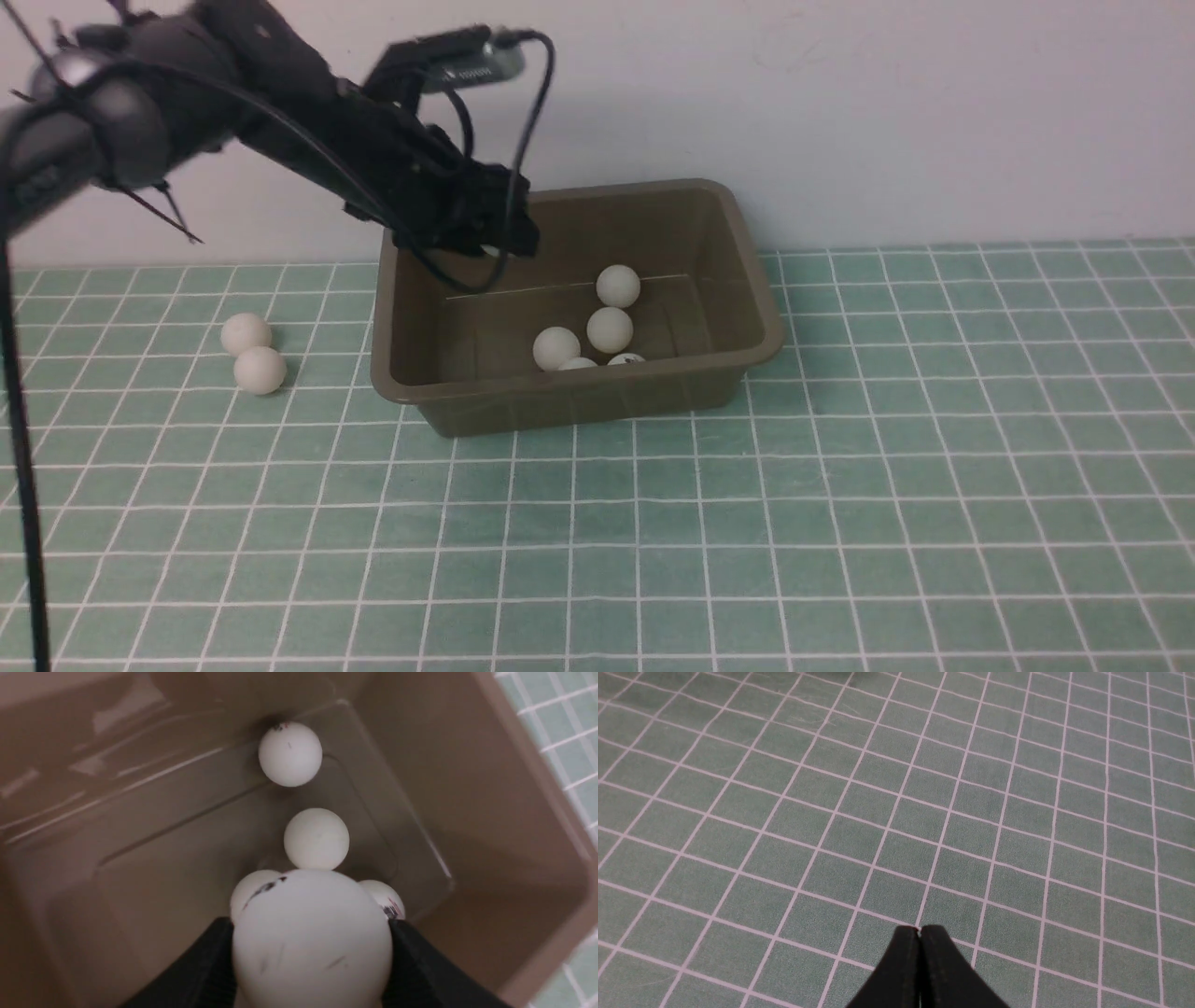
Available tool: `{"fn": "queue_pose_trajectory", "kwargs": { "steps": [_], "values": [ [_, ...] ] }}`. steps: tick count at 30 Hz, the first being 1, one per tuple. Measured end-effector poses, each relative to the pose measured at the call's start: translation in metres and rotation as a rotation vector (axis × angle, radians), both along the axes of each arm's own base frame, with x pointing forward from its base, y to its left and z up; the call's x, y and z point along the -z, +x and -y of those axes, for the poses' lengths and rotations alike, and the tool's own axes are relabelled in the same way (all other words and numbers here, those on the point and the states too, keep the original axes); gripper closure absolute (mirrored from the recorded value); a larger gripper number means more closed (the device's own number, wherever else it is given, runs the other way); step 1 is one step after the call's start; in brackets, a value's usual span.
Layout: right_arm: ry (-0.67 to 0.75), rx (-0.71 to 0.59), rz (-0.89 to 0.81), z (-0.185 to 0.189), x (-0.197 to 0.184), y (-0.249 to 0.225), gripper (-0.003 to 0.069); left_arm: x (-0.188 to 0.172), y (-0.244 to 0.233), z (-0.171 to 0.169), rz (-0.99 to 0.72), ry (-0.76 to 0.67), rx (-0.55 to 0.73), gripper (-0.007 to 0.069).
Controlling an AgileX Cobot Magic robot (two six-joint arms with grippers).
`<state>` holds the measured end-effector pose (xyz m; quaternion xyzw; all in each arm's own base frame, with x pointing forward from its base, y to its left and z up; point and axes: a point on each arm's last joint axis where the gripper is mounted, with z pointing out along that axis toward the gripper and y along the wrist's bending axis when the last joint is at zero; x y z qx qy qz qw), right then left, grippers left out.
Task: Put the table tennis balls in the box on the green coffee tablecloth.
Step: 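Drop the ball into the bin, then reach for and grasp a ping pong ball on the table beside the basket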
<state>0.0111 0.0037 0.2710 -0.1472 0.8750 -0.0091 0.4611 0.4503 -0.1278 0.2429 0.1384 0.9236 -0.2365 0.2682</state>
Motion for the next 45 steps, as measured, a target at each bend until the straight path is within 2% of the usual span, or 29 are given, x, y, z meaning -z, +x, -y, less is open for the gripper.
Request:
{"fn": "queue_pose_trajectory", "kwargs": {
  "steps": [8,10,12,16,19,22,24,27,31,35,45],
  "values": [
    [0.000,0.000,0.000,0.000,0.000,0.000,0.0675,0.042,0.016,0.005,0.053,0.142,0.080,0.0257],
    [0.000,0.000,0.000,0.000,0.000,0.000,0.0675,0.043,0.017,0.005,0.071,0.156,0.093,0.0216],
    [0.000,0.000,0.000,0.000,0.000,0.000,0.0675,0.043,0.019,0.005,0.092,0.161,0.089,0.0137],
    [0.001,0.000,0.000,0.000,0.000,0.000,0.0675,0.038,0.021,0.005,0.112,0.160,0.090,0.0054],
    [0.001,0.000,0.000,0.000,0.000,0.000,0.0675,0.025,0.020,0.004,0.111,0.179,0.131,0.0048],
    [0.001,0.000,0.001,0.000,0.000,0.000,0.0675,-0.004,0.014,-0.009,0.106,0.239,0.166,0.0048],
    [0.001,0.000,0.001,0.000,0.000,0.000,0.0675,-0.028,0.010,-0.028,0.110,0.285,0.132,0.0048],
    [0.001,0.000,0.001,0.000,0.000,0.000,0.0675,-0.057,0.005,-0.072,0.097,0.335,-0.022,0.0048],
    [0.002,0.000,0.001,0.000,0.000,0.000,0.0675,-0.065,0.002,-0.132,0.017,0.321,-0.245,0.0048],
    [0.004,0.002,0.000,0.000,0.000,0.000,0.0675,-0.040,0.007,-0.165,-0.081,0.310,-0.344,0.0048],
    [0.004,0.002,0.000,0.000,0.000,0.000,0.0675,0.039,0.038,-0.168,-0.161,0.271,-0.371,0.0048]
  ]
}}
